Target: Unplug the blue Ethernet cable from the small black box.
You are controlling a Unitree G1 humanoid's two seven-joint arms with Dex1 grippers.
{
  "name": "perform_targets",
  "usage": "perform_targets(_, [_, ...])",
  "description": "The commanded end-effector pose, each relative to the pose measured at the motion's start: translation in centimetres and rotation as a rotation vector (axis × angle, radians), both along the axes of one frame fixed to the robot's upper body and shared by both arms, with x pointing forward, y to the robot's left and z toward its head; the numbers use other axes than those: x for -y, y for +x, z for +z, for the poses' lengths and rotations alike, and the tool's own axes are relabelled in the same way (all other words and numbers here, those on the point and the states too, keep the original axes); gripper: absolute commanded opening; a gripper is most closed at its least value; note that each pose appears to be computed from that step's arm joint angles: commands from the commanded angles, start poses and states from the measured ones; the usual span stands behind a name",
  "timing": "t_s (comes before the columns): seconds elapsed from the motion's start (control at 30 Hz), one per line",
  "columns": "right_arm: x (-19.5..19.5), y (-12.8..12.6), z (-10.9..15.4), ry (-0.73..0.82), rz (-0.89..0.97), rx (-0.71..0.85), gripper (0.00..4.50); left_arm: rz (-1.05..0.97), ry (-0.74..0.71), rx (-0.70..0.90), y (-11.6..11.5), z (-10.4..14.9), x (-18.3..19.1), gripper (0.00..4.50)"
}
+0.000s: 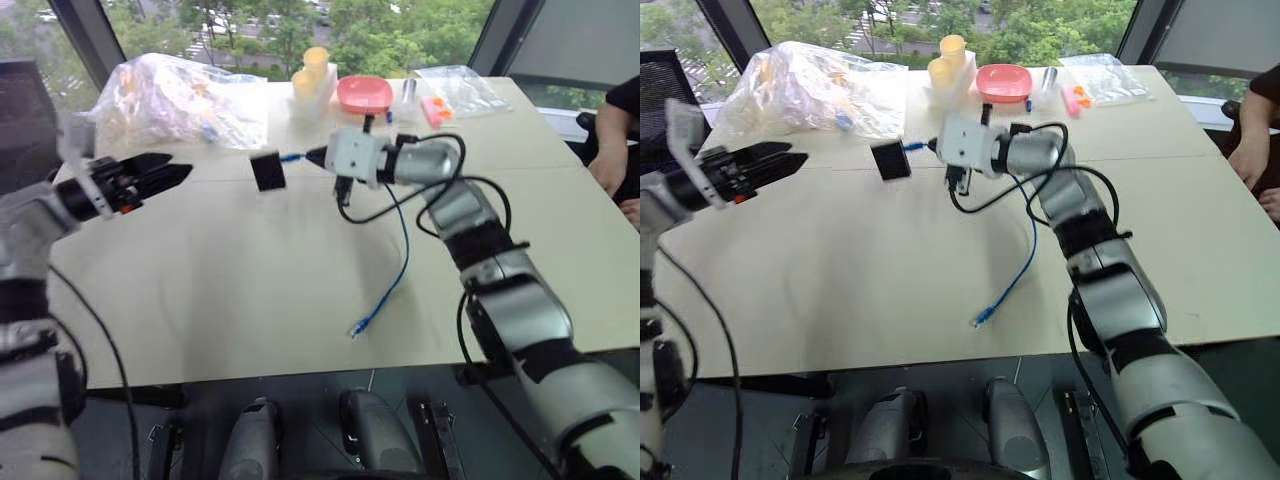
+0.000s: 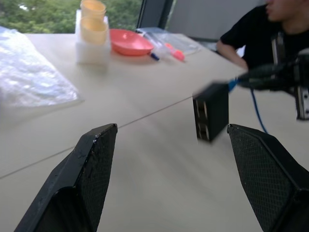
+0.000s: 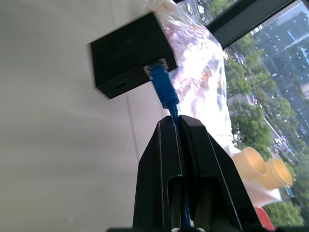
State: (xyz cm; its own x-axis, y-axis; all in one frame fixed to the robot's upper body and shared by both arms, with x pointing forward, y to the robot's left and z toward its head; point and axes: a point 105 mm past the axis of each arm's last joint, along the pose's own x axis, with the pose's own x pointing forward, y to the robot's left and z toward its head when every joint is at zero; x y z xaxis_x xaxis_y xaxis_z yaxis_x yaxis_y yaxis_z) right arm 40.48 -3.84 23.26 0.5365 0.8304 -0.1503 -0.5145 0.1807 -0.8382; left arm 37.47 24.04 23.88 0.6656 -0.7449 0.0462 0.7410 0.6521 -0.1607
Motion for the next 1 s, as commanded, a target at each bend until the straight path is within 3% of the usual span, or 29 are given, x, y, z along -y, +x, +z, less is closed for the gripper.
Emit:
perform_targets(0.03, [-0.8,-1.9,4.0,0.054,0.037,0.118,0.08,-0.143,-0.022,0.017,1.6,0.4,3.2,3.82])
perform_targets(0.27, [-0.1,-3.4,6.1,0.092,0.034,0.096,0.08,-0.399,-0.083,-0.012,1.7,1.3,6.9,3.82])
perform_targets(0.57, [-0.2,-4.1,6.9,0.102,0.027,0.104,0.08,-0.450,-0.140,-0.001,2.1,2.0,8.5,3.82])
perform_targets(0.83, [-0.7,-4.7,7.1,0.096,0.045,0.099,0.00,-0.488,-0.162,-0.006,1.9,2.0,9.0,1.40])
perform_targets(0.93, [-0.2,-4.8,5.8,0.047,0.054,0.039,0.00,-0.485,-0.150,0.003,2.0,2.1,9.0,0.53])
perform_targets(1.0, [1.1,-4.4,5.6,0.136,0.049,-0.074,0.00,-0.492,-0.124,-0.003,1.8,1.8,8.9,0.51])
